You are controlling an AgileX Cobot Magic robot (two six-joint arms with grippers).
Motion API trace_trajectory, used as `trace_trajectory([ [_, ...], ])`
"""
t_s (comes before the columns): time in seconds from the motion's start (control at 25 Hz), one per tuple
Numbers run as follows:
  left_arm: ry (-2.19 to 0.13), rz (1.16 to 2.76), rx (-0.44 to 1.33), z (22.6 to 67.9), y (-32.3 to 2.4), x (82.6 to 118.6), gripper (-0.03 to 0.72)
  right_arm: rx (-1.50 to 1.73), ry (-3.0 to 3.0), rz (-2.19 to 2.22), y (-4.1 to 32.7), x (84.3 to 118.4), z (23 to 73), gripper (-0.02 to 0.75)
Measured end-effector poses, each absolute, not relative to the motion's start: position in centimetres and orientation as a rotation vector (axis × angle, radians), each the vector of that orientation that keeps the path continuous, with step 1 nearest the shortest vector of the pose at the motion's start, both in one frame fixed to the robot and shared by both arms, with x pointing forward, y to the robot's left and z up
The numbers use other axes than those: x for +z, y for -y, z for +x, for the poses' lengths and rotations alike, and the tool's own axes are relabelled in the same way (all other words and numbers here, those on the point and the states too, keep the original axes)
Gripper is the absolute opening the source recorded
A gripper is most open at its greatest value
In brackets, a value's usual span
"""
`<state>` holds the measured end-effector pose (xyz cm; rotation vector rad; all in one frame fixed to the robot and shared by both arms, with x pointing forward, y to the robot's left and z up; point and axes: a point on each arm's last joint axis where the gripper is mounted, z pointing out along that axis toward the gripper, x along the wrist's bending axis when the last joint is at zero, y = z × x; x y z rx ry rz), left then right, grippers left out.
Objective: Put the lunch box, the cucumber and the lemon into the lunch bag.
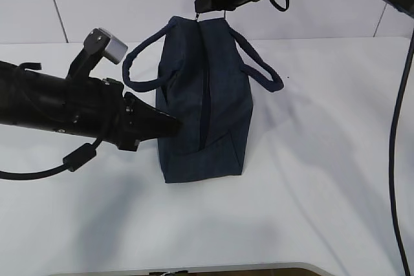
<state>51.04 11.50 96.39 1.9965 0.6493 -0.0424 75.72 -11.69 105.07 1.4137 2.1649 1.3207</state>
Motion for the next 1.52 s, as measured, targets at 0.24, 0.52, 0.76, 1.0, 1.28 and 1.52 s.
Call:
trace_trajectory([
  [0.24,-0.649,1.997,-0.042,51.0,-11.5,96.4,-0.017,1.220,-2.217,1.388,12.1,104.5,75.7,0.005],
  [0.52,-0.681,1.989,-0.015,51.7,-12.7,96.5,-0.017,0.977,-2.355,1.334,13.2,104.5,74.8,0.005],
  [0.76,-0.804,1.919,0.032,53.2,-15.2,96.5,-0.017,0.784,-2.469,1.305,14.0,105.7,73.6,0.005],
  [1.0,-0.911,1.853,0.077,54.2,-16.8,96.6,-0.017,0.812,-2.495,1.301,13.9,106.3,73.3,0.005],
  [1.28,-0.967,1.819,0.113,54.6,-17.1,96.6,-0.017,0.842,-2.468,1.252,14.2,109.2,72.2,0.005],
  [1.52,-0.951,1.828,0.139,54.7,-17.1,96.6,-0.017,0.781,-2.535,1.251,14.3,107.7,71.9,0.005],
])
